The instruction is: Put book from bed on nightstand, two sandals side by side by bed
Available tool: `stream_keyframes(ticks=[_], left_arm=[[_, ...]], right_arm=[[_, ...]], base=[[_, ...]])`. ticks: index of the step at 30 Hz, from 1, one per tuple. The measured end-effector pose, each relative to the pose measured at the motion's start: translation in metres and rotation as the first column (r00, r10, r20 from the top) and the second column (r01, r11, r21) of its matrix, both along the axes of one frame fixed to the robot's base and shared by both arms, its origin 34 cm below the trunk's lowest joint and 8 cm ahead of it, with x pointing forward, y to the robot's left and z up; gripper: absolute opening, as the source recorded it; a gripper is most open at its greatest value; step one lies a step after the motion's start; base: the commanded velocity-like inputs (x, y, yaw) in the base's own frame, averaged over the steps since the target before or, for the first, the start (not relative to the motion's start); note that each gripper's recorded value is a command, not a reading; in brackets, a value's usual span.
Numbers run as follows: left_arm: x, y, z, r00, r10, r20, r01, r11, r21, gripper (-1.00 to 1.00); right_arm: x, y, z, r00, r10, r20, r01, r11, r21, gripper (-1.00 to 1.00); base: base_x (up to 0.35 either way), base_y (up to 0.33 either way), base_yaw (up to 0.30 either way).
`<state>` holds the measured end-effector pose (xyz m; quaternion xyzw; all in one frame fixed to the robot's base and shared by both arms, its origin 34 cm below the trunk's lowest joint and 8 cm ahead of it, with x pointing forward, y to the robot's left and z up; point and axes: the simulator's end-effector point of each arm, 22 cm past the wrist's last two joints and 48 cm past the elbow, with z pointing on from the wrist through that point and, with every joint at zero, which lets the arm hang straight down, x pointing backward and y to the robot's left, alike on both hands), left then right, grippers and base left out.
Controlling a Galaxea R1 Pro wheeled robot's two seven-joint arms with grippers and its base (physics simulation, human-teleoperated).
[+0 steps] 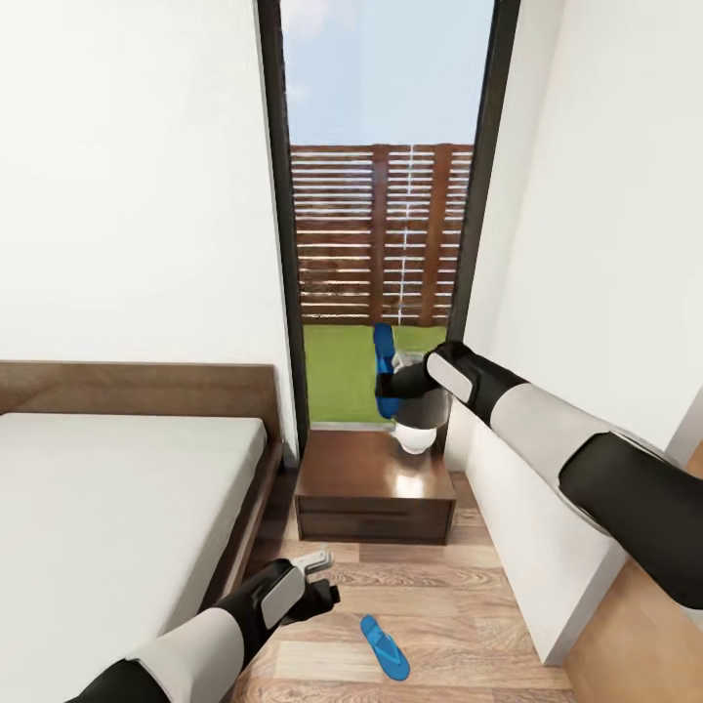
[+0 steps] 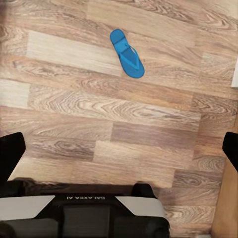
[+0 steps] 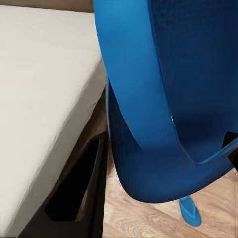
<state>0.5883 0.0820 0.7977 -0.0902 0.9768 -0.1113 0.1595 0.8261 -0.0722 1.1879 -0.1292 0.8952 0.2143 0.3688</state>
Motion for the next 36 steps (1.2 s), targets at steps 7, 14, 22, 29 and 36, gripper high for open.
stream_keyframes(ticks=[7,14,22,29,36], left_arm=[[-0.002,0.002,-0.003,1.000,0.002,-0.008,-0.002,1.000,0.004,1.00],[0.000,0.003,-0.002,1.000,0.013,0.003,-0.013,1.000,0.003,1.00],[0.010,0.008,-0.003,0.994,0.098,0.048,-0.097,0.995,-0.018,1.00],[0.010,0.007,-0.003,0.991,0.124,0.044,-0.122,0.992,-0.037,1.00],[0.010,0.007,-0.003,0.991,0.128,0.044,-0.126,0.991,-0.041,1.00]], right_arm=[[0.005,0.008,0.041,1.000,-0.003,0.007,0.002,0.997,0.072,-1.00],[0.006,0.014,0.051,1.000,0.003,0.016,-0.004,0.996,0.094,-1.00],[0.003,0.026,0.050,1.000,0.019,0.018,-0.021,0.996,0.092,-1.00],[0.001,0.031,0.048,1.000,0.027,0.016,-0.028,0.996,0.090,-1.00],[0.001,0.032,0.046,1.000,0.027,0.015,-0.028,0.996,0.090,-1.00]], base=[[0.000,0.000,0.000],[0.000,0.000,-0.002],[0.000,0.000,-0.138],[0.000,0.000,-0.035],[0.000,0.000,-0.006]])
